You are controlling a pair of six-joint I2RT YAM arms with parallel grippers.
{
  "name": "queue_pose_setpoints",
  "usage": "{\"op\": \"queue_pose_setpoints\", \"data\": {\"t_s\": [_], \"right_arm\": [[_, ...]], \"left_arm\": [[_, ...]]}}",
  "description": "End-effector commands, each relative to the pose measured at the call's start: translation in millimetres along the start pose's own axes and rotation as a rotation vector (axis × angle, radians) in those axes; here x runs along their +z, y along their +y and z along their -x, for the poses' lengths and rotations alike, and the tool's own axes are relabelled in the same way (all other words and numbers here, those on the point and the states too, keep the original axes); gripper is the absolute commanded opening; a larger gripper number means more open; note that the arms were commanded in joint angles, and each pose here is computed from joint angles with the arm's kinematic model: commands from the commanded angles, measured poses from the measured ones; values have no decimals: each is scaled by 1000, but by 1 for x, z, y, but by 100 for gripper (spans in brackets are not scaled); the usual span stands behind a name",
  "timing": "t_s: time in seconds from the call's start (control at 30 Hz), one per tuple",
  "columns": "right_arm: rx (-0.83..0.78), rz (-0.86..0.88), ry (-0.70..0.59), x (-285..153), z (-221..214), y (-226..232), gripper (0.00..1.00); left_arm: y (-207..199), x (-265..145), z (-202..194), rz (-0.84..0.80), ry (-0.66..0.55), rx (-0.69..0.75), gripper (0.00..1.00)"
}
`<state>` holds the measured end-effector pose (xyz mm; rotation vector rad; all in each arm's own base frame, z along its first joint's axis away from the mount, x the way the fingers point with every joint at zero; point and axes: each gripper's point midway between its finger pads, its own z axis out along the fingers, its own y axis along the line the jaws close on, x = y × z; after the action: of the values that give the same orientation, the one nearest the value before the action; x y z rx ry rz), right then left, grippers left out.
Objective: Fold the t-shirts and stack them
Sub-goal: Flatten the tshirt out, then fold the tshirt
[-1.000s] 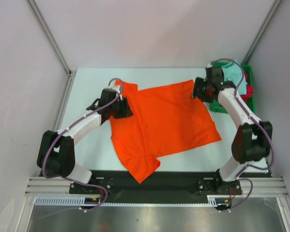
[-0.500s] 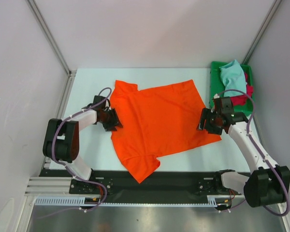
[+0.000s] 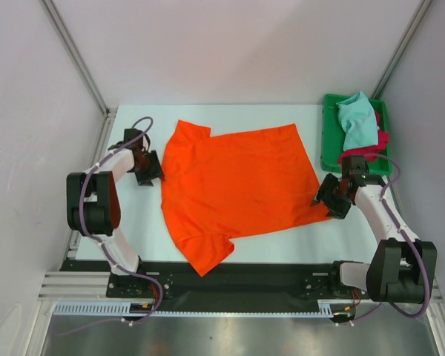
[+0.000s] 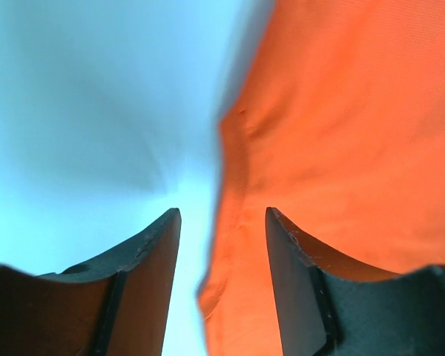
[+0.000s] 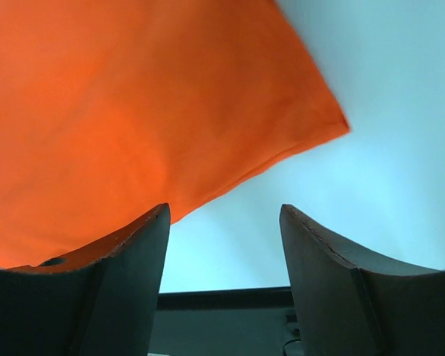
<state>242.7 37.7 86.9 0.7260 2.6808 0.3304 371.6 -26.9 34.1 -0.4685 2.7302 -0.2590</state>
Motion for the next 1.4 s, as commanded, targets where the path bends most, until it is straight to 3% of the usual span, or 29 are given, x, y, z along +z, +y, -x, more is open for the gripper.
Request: {"op": "queue_pose_setpoints", "data": {"t_s": [0.0, 0.2, 0.3, 0.4, 0.53, 0.63, 0.73, 1.07, 1.37], "right_arm": [[118, 10, 23, 6, 0, -7, 67], [123, 2, 12, 7, 4, -15, 73], [160, 17, 19, 10, 2, -22, 74], [226, 63, 28, 11, 0, -21, 73], [235, 87, 7, 9, 4, -17, 73], [234, 98, 13, 7, 5, -14, 73], [224, 109, 4, 5, 6, -12, 73], [233, 74, 9, 13, -9, -24, 73], [239, 69, 1, 13, -6, -25, 73]], "left_arm": [[8, -49, 18, 56, -128, 55, 57], [0, -100, -38, -72, -201, -15, 62], [3, -99, -100, -142, -148, -81, 58], [-26, -135, -105, -156, -268, -27, 57], [-30, -133, -149, -219, -165, -325, 56], [-25, -121, -182, -253, -106, -442, 54], [-18, -116, -206, -260, -86, -452, 47], [-24, -94, -251, -187, 47, -342, 48], [-33, -83, -267, -185, 100, -357, 47]]}}
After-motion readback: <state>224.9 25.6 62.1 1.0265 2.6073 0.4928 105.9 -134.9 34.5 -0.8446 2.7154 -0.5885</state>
